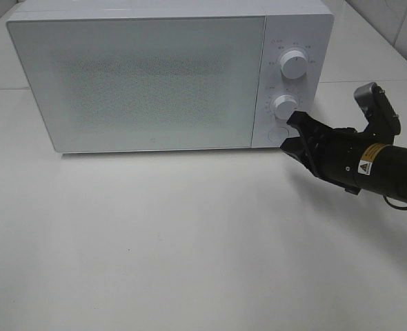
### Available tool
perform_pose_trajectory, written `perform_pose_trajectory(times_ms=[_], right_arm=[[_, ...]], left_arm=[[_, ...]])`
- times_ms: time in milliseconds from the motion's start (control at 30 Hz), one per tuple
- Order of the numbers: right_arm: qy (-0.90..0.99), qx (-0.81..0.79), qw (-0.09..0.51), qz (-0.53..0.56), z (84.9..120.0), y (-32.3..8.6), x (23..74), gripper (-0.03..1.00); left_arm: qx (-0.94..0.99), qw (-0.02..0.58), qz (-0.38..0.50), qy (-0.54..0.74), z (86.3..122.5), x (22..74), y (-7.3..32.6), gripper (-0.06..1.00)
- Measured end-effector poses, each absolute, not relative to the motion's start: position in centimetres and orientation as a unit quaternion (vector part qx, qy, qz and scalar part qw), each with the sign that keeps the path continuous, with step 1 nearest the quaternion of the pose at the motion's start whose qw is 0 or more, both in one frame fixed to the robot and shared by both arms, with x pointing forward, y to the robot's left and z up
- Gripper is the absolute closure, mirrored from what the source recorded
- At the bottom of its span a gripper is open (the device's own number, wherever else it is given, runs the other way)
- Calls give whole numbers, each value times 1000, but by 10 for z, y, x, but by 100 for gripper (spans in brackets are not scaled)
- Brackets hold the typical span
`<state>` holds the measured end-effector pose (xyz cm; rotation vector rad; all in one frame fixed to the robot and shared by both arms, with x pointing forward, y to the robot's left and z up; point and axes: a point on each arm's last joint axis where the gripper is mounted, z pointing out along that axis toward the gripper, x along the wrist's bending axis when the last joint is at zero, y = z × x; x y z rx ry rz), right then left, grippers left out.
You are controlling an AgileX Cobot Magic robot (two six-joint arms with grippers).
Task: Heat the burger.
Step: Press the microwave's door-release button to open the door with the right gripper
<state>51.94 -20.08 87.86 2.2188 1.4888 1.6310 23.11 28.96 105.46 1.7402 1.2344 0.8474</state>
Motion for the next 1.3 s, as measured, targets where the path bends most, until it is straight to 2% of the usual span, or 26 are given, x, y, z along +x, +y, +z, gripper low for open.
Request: perform_pose_trajectory(times_ms=[267, 867, 1300], right_arm=[[382, 761, -40, 523, 879, -203, 521, 96], [334, 792, -26, 510, 887, -204, 548, 96], [305, 811, -60, 496, 858, -199, 561, 96]], left_arm=[[691, 410, 337, 490, 1055, 231, 290, 94], [691, 410, 337, 490, 1055, 231, 290, 94], [691, 410, 337, 490, 1055, 231, 290, 94]])
